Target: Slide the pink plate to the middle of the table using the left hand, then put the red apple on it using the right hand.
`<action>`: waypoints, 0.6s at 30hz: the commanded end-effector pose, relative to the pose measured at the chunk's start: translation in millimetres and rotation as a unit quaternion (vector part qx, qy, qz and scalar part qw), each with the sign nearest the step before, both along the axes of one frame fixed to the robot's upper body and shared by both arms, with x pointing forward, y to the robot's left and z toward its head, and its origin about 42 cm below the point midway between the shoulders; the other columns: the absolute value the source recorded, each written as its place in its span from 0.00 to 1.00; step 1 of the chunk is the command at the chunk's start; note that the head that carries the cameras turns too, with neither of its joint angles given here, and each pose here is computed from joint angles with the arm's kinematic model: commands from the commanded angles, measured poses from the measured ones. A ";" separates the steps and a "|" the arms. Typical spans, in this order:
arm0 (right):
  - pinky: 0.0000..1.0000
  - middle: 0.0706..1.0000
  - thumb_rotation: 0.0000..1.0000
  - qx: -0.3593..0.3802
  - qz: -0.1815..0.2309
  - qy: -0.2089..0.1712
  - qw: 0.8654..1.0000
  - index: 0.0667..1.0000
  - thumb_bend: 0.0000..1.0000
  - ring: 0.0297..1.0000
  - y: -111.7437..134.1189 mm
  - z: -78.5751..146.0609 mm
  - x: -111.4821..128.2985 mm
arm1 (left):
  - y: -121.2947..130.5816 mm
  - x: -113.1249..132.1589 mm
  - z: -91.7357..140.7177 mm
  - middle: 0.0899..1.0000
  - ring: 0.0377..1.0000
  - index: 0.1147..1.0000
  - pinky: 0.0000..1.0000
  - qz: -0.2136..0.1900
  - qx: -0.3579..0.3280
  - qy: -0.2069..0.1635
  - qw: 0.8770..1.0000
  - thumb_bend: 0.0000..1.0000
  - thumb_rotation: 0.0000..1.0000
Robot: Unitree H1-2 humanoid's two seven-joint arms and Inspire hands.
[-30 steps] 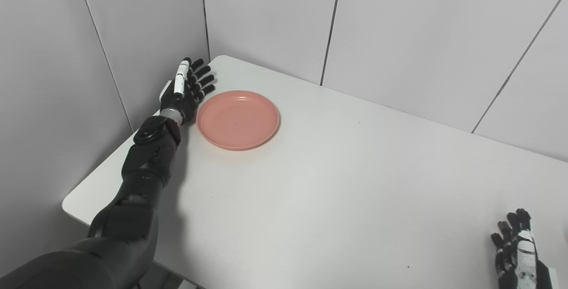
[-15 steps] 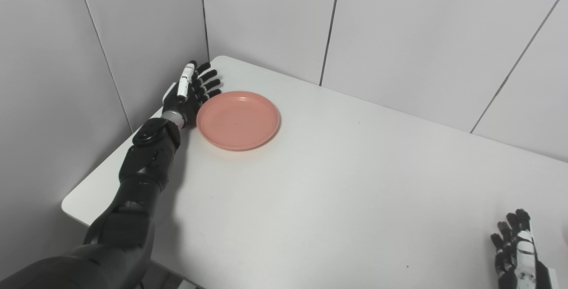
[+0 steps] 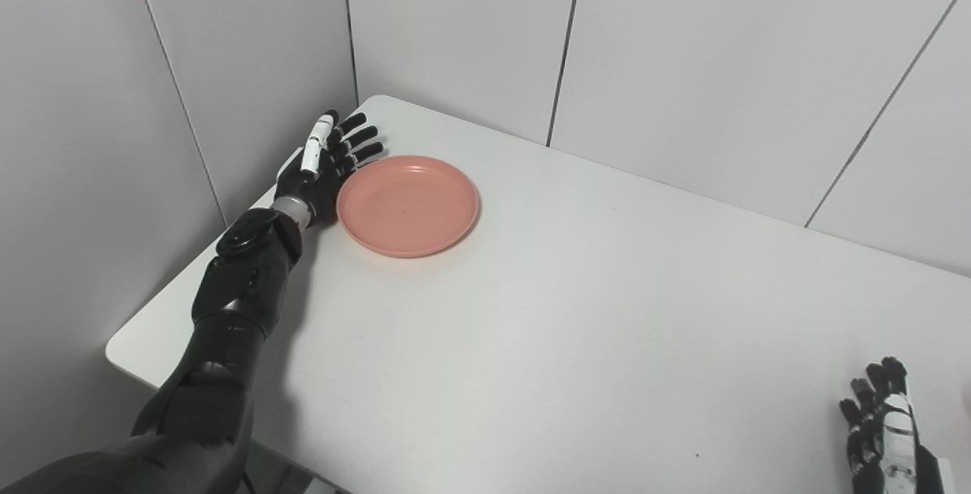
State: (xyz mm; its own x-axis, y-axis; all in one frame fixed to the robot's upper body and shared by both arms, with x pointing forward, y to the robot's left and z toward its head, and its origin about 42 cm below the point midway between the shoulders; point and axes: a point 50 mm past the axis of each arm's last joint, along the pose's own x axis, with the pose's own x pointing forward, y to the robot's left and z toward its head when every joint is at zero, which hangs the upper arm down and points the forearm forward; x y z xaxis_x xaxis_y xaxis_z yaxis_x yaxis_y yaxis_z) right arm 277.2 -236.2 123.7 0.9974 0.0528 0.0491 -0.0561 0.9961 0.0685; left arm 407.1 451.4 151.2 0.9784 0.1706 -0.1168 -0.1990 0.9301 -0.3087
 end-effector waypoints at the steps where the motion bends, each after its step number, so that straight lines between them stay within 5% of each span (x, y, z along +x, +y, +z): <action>1: 1.00 1.00 1.00 0.002 0.006 -0.027 1.000 1.00 0.08 1.00 1.1 13.0 5.1 | -0.1 1.3 7.7 0.86 0.84 0.83 0.81 -0.009 -0.001 -0.005 1.000 0.29 1.00; 18: 1.00 1.00 1.00 -0.001 0.006 -0.027 1.000 1.00 0.08 1.00 1.2 13.6 5.0 | -29.1 4.1 3.4 0.87 0.86 0.84 0.85 -0.012 -0.024 -0.016 1.000 0.30 1.00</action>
